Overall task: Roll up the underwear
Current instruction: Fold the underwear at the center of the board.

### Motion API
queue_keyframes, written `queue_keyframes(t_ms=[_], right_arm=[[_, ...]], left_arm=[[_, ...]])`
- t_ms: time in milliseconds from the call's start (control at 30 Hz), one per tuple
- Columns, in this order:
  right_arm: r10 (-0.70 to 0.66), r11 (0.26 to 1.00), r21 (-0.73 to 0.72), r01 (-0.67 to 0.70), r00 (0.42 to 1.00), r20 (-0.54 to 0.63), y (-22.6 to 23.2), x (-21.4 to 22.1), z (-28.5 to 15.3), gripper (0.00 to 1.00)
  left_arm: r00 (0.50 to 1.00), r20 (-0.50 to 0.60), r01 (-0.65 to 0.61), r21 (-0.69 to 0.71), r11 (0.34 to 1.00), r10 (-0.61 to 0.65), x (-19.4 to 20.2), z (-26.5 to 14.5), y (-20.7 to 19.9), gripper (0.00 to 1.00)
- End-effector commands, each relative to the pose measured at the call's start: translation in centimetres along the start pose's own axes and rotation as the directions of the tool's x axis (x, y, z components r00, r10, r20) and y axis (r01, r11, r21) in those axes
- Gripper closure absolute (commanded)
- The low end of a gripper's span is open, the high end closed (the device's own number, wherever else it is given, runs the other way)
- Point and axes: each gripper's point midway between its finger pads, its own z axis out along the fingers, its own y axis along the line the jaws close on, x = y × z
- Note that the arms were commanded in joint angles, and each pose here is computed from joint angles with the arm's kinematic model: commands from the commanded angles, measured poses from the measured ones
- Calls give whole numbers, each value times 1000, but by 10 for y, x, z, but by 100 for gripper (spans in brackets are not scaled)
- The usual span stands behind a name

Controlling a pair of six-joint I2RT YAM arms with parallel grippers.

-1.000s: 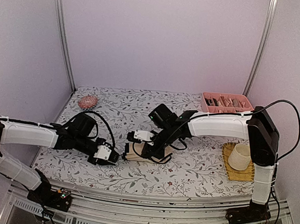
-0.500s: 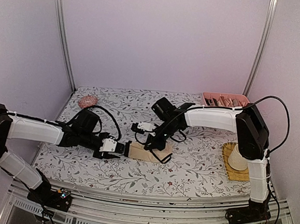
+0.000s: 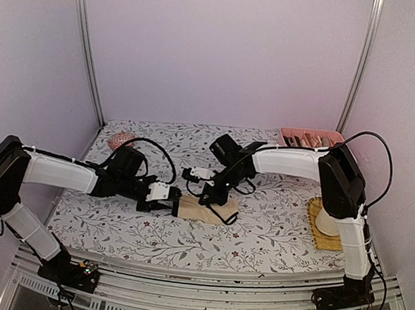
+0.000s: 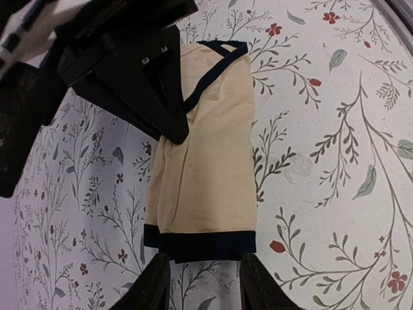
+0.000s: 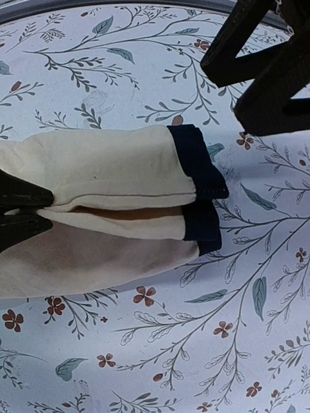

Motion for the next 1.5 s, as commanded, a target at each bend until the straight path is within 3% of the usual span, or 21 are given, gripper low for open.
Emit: queue_keyframes(t_ms=[0, 467, 667, 933, 1100, 1467], right_arm=[[-24, 1000, -6, 24, 999, 32, -5, -9, 5, 98], [-37, 999, 34, 36, 999, 24, -19, -9, 19, 98], [-24, 998, 54, 23, 1000, 19, -27, -6, 18, 98], [-17, 997, 78, 15, 999, 30, -34, -7, 19, 95], [-9, 995, 95, 5, 999, 44, -36, -10, 13, 68], [16, 971, 232, -50, 989, 147, -50, -32, -40, 37]], left_arm=[[1000, 2, 28, -42, 999, -28, -1, 3, 20, 61], [997, -34, 75, -41, 996, -76, 8, 26, 36, 70], [994, -58, 85, -50, 995, -88, 14, 34, 42, 79], [992, -93, 80, -51, 995, -85, 23, 41, 40, 81], [985, -145, 86, -51, 995, -93, 35, 46, 38, 81], [970, -197, 109, -160, 981, -140, 45, 45, 61, 85]])
